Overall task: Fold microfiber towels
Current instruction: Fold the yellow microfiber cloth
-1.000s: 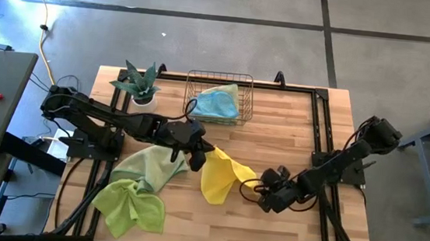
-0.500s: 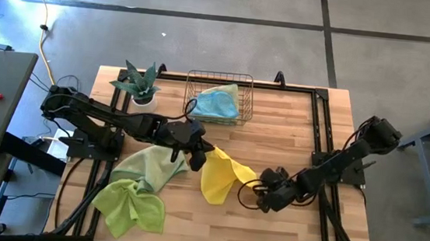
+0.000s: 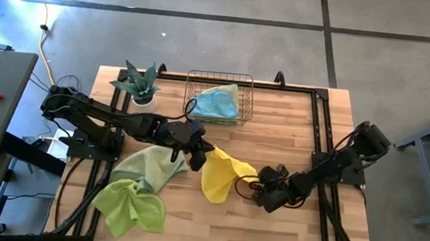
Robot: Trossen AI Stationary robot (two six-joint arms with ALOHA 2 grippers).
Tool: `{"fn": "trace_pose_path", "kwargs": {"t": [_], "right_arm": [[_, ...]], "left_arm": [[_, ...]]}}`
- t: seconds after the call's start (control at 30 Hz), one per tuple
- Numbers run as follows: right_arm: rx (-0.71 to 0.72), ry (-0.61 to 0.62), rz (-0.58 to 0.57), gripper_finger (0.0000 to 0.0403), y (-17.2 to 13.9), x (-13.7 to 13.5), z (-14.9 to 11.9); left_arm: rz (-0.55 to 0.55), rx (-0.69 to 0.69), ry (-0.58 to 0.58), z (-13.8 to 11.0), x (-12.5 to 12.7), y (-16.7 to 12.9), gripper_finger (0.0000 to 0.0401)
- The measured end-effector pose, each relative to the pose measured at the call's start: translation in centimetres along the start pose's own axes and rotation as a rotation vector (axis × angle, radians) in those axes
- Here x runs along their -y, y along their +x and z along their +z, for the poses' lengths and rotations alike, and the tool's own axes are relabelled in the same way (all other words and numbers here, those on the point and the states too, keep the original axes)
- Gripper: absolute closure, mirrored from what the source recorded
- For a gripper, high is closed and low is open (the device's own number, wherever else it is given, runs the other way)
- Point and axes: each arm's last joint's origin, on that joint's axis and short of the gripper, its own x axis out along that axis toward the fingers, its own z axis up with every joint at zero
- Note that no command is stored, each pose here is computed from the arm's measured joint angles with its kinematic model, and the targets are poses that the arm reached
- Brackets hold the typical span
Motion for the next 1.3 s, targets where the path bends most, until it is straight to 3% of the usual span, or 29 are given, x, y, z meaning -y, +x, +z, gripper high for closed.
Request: {"fn": "trace_pose_path", "kwargs": {"t": [0.17,0.33,0.4,0.7,0.87,1.0,1.1,1.3], "right_arm": [[0.013,0.016,-0.008,0.0229,0.0,0.0,0.0],[0.007,0.062,-0.002,0.0358,0.0,0.0,0.1],[-0.013,0.077,0.026,0.039,-0.4,-0.1,0.2],[-0.163,-0.101,0.273,0.0398,-5.5,-2.1,3.5],[-0.207,-0.19,0.329,0.0401,-10.0,-2.9,6.9],[-0.237,-0.236,0.326,0.0402,-13.1,-2.9,9.4],[-0.251,-0.251,0.32,0.0402,-15.2,-2.8,11.0],[-0.215,-0.284,0.375,0.0402,-19.5,-2.9,13.8]], "left_arm": [[0.0,0.0,0.005,0.0,0.0,0.0,0.0401],[-0.016,-0.014,0.001,-0.1,0.1,0.0,0.0401],[-0.02,-0.018,-0.017,-0.2,0.3,-0.1,0.0401],[-0.141,-0.071,-0.221,-0.1,0.9,-0.1,0.0401],[-0.298,-0.005,-0.236,0.7,2.3,-0.5,0.0401],[-0.449,0.142,-0.147,2.1,3.6,-1.6,0.0401],[-0.484,0.208,-0.039,2.6,4.1,-2.8,0.0401],[-0.429,0.095,0.252,1.6,5.4,-4.3,0.0401]]}}
